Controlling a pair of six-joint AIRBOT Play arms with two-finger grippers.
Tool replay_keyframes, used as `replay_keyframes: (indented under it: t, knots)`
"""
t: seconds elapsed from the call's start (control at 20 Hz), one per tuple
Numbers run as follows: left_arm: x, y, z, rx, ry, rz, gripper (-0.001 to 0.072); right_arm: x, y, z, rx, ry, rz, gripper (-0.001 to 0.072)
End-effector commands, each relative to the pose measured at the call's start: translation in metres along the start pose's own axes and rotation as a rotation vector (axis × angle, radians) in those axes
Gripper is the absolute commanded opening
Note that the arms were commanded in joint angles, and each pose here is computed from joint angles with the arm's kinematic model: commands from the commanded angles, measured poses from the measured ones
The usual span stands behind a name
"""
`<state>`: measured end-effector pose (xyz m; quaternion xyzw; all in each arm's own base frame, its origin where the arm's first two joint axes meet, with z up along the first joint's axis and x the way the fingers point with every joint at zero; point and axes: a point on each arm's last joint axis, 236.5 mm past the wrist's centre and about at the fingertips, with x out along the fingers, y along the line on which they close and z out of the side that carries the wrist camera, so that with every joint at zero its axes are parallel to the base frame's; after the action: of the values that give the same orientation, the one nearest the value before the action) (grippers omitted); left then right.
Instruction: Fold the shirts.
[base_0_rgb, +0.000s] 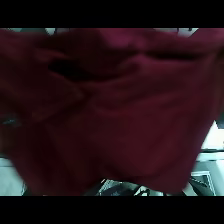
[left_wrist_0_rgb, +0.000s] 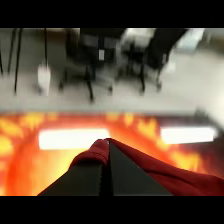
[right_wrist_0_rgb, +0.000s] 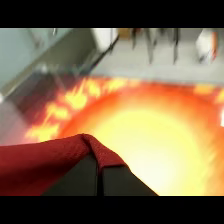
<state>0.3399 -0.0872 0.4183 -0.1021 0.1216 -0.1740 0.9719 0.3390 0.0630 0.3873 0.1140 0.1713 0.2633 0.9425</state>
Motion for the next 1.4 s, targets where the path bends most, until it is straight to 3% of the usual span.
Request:
replay_keyframes:
  t: [0.0, 0.25, 0.35, 0.5, 0.75, 1.0, 1.15, 1.35]
  knots:
    - [0.122, 0.046, -0.136, -0.053, 0.359, 0.012, 0.0015, 0.095, -0.071, -0.116, 0.218, 0.22, 0.056, 0.002]
    - [0.232, 0.158, -0.305, -0.2, 0.628, 0.159, 0.0015, 0.202, -0.217, -0.282, 0.571, 0.376, -0.138, 0.002]
    - [0.259, 0.193, -0.341, -0.246, 0.688, 0.193, 0.0015, 0.229, -0.255, -0.313, 0.704, 0.385, -0.138, 0.002]
    - [0.301, 0.22, -0.34, -0.289, 0.661, 0.188, 0.0015, 0.256, -0.287, -0.312, 0.814, 0.402, -0.093, 0.0019]
    - [0.324, 0.223, -0.313, -0.303, 0.677, 0.158, 0.0015, 0.266, -0.302, -0.269, 0.797, 0.386, -0.077, 0.0019]
    - [0.279, 0.22, -0.351, -0.314, 0.925, 0.16, 0.0015, 0.233, -0.288, -0.328, 0.716, 0.683, -0.115, 0.0019]
    - [0.229, 0.232, -0.382, -0.281, 1.132, 0.23, 0.0015, 0.208, -0.288, -0.359, 0.675, 0.847, -0.171, 0.0019]
    - [0.213, 0.234, -0.408, -0.292, 1.194, 0.254, 0.0015, 0.202, -0.292, -0.366, 0.66, 0.88, -0.198, 0.0019]
